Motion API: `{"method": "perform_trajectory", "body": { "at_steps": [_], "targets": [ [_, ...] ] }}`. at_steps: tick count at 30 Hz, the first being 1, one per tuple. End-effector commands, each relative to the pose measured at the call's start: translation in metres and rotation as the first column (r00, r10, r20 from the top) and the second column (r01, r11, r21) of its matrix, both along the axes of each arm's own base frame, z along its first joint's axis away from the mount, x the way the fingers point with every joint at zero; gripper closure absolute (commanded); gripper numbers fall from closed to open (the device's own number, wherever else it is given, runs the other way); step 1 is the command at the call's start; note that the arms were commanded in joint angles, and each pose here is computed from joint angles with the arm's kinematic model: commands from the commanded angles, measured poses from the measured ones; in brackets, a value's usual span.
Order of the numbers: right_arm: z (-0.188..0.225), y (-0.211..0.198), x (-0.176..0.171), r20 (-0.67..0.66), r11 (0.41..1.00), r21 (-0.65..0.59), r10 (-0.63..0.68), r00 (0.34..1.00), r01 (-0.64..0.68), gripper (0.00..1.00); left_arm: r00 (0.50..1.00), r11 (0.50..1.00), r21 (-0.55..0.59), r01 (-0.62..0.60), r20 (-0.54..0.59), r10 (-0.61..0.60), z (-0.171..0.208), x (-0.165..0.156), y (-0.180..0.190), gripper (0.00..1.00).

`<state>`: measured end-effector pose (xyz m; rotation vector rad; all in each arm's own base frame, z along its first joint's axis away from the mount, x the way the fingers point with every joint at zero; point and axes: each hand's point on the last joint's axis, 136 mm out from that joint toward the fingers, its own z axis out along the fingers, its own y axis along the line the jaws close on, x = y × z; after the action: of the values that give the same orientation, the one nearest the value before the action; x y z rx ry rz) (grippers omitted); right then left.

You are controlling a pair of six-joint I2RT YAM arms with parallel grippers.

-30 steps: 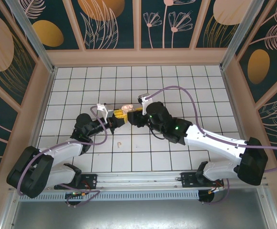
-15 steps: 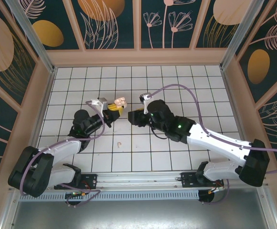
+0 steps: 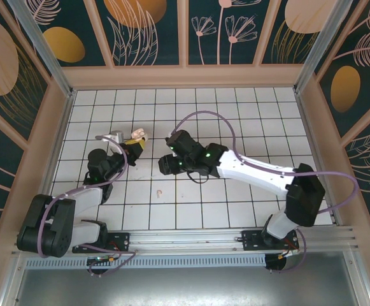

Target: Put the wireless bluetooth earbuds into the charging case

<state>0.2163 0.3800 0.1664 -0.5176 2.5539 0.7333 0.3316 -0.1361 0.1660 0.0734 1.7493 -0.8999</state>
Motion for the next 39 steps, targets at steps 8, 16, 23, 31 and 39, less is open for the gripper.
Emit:
{"method": "perform_trajectory", "body": {
  "at_steps": [8,16,23,31,39],
  "targets": [
    [-0.072,0.032,-0.036,-0.264,0.979,-0.18,0.042,0.964,-0.092,0.53,0.988,0.988,-0.051,-0.149,-0.04,0.147,-0.001,0.005,0.034,0.87],
    [-0.112,0.03,-0.041,-0.354,0.957,-0.283,-0.035,0.935,-0.071,0.55,0.984,0.984,-0.048,-0.173,-0.046,0.171,-0.005,0.002,0.04,0.87],
    [-0.13,0.033,-0.043,-0.397,0.954,-0.293,-0.066,0.916,-0.058,0.58,0.983,0.982,-0.035,-0.185,-0.03,0.184,0.0,0.001,0.043,0.87],
    [-0.139,0.039,-0.037,-0.4,0.96,-0.276,-0.072,0.914,-0.045,0.61,0.983,0.982,-0.041,-0.185,-0.018,0.185,0.005,0.0,0.043,0.87],
    [-0.145,0.047,-0.034,-0.403,0.967,-0.251,-0.069,0.912,-0.037,0.64,0.981,0.98,-0.043,-0.195,0.002,0.195,0.01,-0.003,0.045,0.87]
  ]
}}
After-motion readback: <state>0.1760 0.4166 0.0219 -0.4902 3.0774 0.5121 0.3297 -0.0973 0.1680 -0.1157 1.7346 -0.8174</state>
